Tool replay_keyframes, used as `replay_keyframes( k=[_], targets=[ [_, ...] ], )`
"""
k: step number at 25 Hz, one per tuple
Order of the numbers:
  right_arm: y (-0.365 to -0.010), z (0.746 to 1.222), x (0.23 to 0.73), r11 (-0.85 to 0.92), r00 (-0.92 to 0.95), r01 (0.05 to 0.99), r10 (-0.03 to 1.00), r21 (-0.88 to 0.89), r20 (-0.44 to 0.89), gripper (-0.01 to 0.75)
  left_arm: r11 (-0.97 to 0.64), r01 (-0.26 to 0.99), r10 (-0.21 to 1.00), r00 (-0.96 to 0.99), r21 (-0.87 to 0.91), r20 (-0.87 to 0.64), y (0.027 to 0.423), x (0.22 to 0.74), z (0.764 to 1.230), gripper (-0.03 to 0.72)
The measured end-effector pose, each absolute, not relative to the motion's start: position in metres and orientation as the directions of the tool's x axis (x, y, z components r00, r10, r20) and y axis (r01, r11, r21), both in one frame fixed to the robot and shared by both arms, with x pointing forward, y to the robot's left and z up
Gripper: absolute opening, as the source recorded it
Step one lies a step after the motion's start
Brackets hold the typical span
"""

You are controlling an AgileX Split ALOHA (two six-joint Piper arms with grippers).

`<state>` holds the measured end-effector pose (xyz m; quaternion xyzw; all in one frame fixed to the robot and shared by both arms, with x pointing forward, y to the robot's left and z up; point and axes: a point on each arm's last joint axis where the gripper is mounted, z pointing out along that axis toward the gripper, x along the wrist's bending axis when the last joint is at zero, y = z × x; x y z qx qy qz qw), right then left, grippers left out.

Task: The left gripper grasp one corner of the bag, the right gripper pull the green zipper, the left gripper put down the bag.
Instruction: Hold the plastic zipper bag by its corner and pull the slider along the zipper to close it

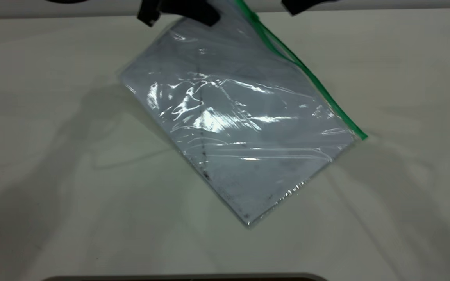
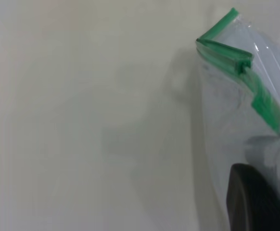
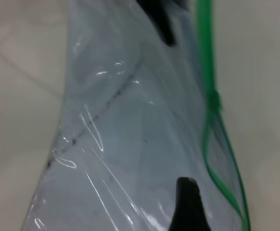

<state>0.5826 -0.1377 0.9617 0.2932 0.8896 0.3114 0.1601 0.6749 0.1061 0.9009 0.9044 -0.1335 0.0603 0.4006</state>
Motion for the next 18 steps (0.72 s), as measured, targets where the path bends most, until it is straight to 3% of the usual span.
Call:
replay_keyframes(
  k=[11,18],
  targets=[
    [-0.132,0.946,0.594,0.646,-0.79,0.38,0.599,0.662,-0.13,0.578,-0.641,-0.383,-0.286,0.923,0.665,0.257,0.078,0.666,0.905,0.054],
    [-0.13,0.925,0.597,0.642,-0.793,0.4,0.6,0.654,-0.104,0.578,-0.647,-0.414,-0.307,0.91,0.64,0.279,0.065,0.661,0.904,0.054]
  ],
)
